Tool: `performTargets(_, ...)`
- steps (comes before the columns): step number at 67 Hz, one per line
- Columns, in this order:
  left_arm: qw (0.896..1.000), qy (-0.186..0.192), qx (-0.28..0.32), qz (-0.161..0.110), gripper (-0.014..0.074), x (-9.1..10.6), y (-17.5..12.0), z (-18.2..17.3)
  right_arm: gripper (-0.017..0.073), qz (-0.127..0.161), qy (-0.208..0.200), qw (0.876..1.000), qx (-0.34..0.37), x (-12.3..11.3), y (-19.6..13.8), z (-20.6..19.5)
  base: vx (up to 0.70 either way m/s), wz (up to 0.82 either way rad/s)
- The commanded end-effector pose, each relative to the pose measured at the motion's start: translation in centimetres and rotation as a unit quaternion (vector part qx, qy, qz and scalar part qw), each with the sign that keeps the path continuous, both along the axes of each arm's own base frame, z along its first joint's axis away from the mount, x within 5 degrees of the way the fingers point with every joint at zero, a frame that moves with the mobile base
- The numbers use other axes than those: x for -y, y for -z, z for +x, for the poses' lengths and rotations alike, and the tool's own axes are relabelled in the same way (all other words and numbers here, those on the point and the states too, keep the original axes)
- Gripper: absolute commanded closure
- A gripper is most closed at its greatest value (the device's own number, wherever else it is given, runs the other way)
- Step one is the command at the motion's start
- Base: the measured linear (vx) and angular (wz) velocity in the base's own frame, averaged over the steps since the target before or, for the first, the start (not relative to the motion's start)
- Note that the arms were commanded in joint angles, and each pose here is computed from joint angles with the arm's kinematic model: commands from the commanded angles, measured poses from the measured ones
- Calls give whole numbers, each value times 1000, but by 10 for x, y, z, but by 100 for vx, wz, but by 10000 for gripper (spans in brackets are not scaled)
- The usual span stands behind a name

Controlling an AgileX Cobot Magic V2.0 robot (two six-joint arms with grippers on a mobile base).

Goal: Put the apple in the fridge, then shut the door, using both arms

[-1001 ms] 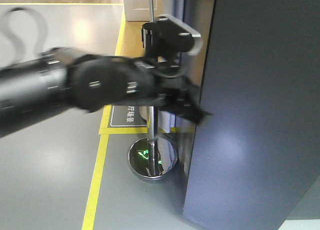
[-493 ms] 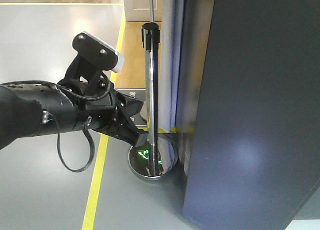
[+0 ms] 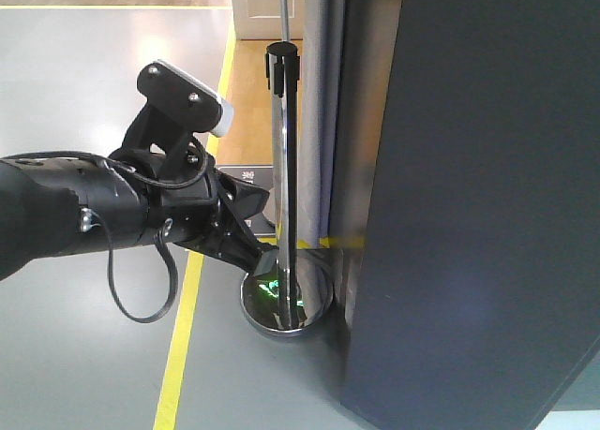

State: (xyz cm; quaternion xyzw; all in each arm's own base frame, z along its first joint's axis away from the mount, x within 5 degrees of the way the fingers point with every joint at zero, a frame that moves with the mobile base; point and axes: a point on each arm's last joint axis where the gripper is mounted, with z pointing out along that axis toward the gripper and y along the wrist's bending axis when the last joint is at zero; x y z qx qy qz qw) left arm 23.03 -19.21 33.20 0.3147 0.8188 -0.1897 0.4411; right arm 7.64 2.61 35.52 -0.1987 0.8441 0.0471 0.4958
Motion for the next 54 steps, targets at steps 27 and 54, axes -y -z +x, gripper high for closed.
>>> performTargets(27, 998, -11, 40, -41, 599, -3, -21, -1, 561, -49, 173, 980, 90, -5, -16, 84, 0, 0)
performTargets(54, 998, -11, 40, -41, 599, -3, -21, -1, 561, -72, 270, 954, 107, 28, -41, 155, 0, 0)
